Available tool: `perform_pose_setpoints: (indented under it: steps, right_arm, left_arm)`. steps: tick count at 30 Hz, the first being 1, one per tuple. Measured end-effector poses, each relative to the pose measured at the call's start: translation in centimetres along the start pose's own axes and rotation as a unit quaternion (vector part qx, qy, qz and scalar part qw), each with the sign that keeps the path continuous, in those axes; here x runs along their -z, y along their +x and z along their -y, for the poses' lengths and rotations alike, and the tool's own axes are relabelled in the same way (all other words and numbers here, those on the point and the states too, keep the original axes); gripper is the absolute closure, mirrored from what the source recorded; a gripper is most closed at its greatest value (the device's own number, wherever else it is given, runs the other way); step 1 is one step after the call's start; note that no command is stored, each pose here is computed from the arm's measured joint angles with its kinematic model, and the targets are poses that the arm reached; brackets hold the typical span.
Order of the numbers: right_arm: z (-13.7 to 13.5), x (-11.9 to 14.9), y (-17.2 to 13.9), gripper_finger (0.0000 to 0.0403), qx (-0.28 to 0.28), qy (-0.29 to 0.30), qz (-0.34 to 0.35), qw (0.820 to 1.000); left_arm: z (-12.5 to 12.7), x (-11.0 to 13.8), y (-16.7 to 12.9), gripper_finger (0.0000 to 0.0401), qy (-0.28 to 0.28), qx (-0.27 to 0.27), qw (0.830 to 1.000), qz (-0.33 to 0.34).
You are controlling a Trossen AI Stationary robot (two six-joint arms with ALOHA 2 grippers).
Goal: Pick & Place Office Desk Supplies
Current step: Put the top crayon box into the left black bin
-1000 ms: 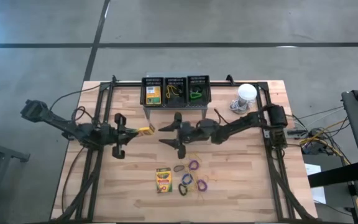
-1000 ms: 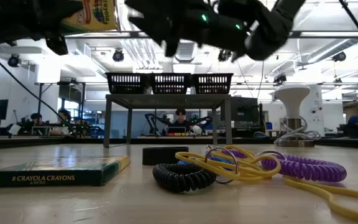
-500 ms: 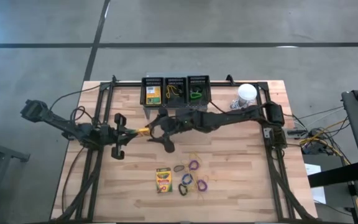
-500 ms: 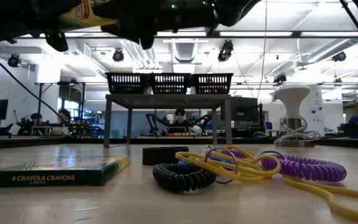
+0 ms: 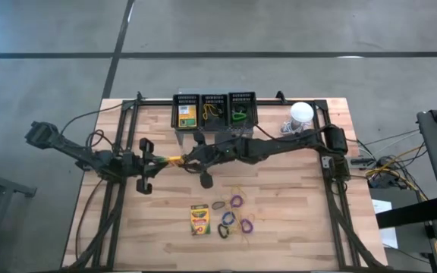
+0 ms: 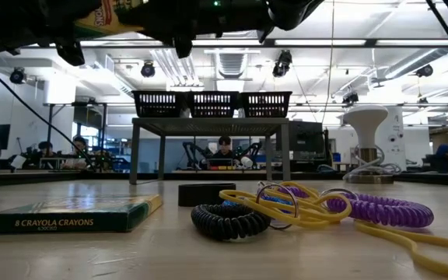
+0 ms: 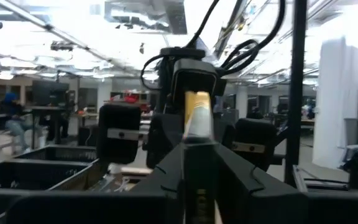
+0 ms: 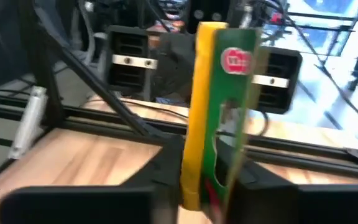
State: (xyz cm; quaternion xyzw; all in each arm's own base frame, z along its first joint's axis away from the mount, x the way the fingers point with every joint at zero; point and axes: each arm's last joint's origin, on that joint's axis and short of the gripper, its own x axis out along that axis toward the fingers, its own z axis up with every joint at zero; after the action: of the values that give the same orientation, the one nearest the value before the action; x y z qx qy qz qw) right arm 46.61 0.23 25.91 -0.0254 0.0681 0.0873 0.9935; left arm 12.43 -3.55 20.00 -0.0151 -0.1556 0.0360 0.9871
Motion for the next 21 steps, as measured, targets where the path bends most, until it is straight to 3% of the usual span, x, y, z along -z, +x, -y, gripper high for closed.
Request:
perform_pose_setpoints:
  steps: [2,6,12,16,21]
  right_arm:
    - [0.1,0.1,-0.1,0.0376,0.006,-0.006,-0.008,1.0]
    - [0.1,-1.1,-1.4,0.0376,0.052,-0.003,-0.051,0.997]
    - [-0.1,-6.8,-4.4,0.0377,0.15,-0.024,-0.157,0.976]
    - [1.5,-10.5,-5.3,0.0378,0.188,-0.045,-0.206,0.959]
    - [5.9,-12.0,-4.1,0.0378,0.228,-0.064,-0.254,0.938]
  left_arm:
    - [0.0,0.3,0.0,0.0309,0.006,-0.01,1.0,-0.014]
    - [-0.1,1.0,0.1,0.025,0.015,-0.046,0.997,-0.065]
    - [-0.2,1.0,1.0,0.0173,0.058,-0.135,0.971,-0.19]
    - [-0.2,-0.1,1.5,0.016,0.047,-0.161,0.954,-0.249]
    - [-0.4,-0.8,1.6,0.0169,0.06,-0.213,0.941,-0.255]
